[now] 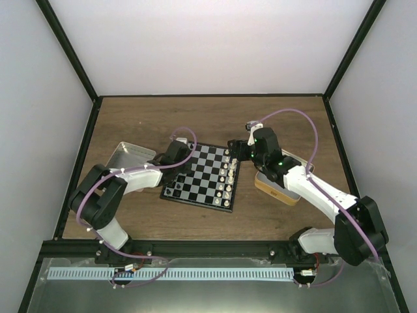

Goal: Set up the chess pieces on the board
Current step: Place the chess piece on the chessboard, then reset both arms

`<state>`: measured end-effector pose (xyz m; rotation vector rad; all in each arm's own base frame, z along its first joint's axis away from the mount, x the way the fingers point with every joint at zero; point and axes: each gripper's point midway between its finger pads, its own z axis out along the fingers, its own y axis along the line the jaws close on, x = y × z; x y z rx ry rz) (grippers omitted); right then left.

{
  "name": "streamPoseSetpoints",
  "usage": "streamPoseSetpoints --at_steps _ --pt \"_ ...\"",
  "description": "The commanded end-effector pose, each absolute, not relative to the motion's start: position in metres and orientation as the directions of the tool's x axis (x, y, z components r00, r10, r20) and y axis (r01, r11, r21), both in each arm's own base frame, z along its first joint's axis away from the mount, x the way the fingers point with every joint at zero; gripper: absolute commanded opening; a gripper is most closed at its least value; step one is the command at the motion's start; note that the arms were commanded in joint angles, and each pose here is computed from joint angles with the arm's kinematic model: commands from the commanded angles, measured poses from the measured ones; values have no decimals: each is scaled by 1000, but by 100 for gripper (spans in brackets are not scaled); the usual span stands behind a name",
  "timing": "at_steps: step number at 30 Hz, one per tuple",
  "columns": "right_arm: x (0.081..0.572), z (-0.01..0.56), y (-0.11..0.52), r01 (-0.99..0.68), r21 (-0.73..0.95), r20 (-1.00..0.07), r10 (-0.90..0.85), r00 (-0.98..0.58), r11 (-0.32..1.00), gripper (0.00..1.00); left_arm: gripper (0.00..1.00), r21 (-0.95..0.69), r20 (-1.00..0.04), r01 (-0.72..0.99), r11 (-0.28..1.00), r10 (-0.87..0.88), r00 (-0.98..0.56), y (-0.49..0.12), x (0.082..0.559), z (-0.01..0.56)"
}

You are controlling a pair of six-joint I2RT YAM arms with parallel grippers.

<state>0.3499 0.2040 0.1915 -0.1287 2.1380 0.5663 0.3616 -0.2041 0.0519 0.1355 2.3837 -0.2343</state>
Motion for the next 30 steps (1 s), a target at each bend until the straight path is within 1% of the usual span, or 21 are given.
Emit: streamPoseSetpoints --at_steps 1,9,13,14,17,18,20,21,23,26,27,30 --pt "352 199 200 -279 358 -798 137 -588 891 78 28 -153 -719 178 972 14 -695 -209 365 77" --pt "346 227 187 -261 372 -827 191 -528 891 78 41 -229 -765 198 953 -50 -642 -215 365 130" --pt "337 242 175 -237 383 -839 229 -493 893 78 53 -274 -792 188 943 -110 -601 -209 361 168" --pt "335 244 171 -223 384 -840 239 -487 896 78 57 -284 -795 155 946 -141 -590 -202 359 177" --pt "320 246 153 -178 379 -840 257 -478 908 79 73 -308 -809 74 948 -221 -544 -179 352 212" --pt "314 247 146 -156 376 -841 266 -471 913 79 80 -316 -816 71 946 -234 -528 -174 348 225" --pt "302 248 127 -98 369 -842 288 -457 924 82 99 -334 -826 75 939 -254 -502 -166 339 243" --pt "295 248 118 -67 364 -841 297 -453 929 84 100 -343 -830 80 936 -263 -492 -162 333 252" --pt "280 256 104 -43 355 -846 301 -440 934 90 100 -350 -837 70 934 -278 -471 -151 322 267" --pt "256 273 85 -13 356 -847 317 -426 934 98 100 -312 -864 55 949 -259 -432 -128 302 296" --pt "249 280 78 -3 361 -850 327 -414 933 100 100 -308 -875 61 949 -258 -410 -121 294 307" --pt "229 309 61 2 382 -865 359 -351 924 100 100 -312 -906 123 942 -256 -338 -110 271 337"
